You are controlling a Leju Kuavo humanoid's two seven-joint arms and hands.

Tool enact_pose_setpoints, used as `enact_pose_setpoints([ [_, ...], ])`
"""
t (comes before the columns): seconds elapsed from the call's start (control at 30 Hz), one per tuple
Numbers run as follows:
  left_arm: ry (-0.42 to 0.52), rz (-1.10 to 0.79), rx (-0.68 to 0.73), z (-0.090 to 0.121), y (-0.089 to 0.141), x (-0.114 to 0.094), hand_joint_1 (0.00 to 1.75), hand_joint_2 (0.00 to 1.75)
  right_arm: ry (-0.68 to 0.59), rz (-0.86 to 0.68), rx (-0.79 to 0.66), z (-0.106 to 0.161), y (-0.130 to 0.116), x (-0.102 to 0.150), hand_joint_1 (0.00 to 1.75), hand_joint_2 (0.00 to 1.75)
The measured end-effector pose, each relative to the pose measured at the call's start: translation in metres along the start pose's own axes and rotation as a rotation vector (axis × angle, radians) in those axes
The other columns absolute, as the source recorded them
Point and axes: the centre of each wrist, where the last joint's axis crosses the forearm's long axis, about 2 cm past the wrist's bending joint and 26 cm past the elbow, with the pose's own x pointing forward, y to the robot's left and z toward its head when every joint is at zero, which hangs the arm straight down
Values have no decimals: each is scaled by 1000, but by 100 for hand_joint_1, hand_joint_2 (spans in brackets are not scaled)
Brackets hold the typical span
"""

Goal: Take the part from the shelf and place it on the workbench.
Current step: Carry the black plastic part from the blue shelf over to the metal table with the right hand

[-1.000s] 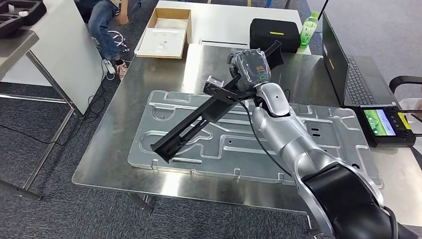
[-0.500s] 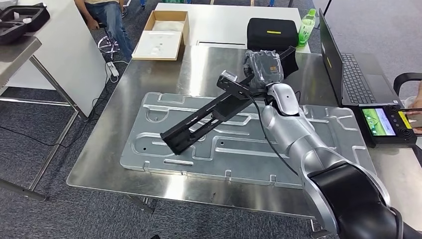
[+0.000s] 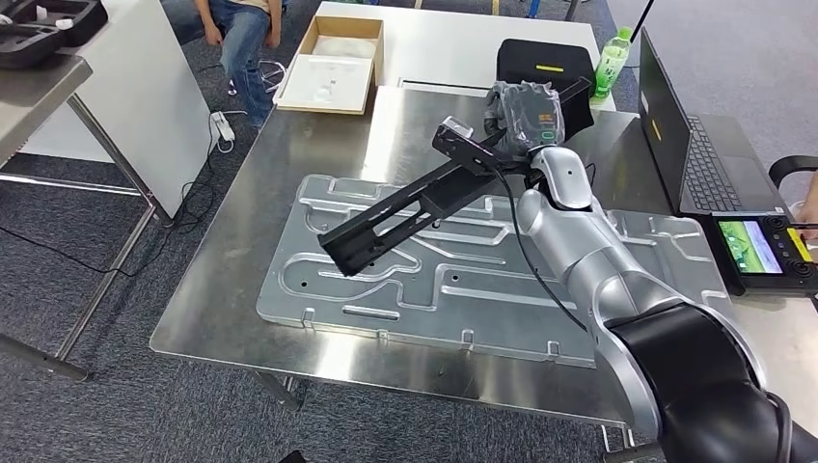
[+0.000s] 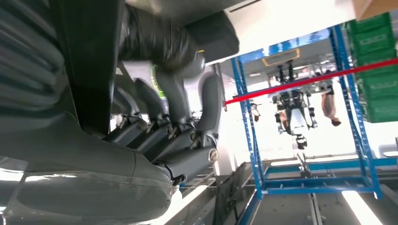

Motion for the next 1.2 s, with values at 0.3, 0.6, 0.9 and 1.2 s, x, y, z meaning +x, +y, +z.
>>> enact_pose_setpoints([
  [0.3,-15,27,-4,-1,0,2,0,0,-9,24,-32,-19,-20,4,0,0],
  [0.6,-19,37,-4,-1,0,3,0,0,-6,33,-30,-20,-21,4,0,0],
  [0.9,-32,25,-5,-2,1,5,0,0,10,43,-24,-21,-23,1,0,0],
  [1.2,-41,21,-4,-3,0,9,0,0,48,34,18,-21,-21,-2,0,0],
])
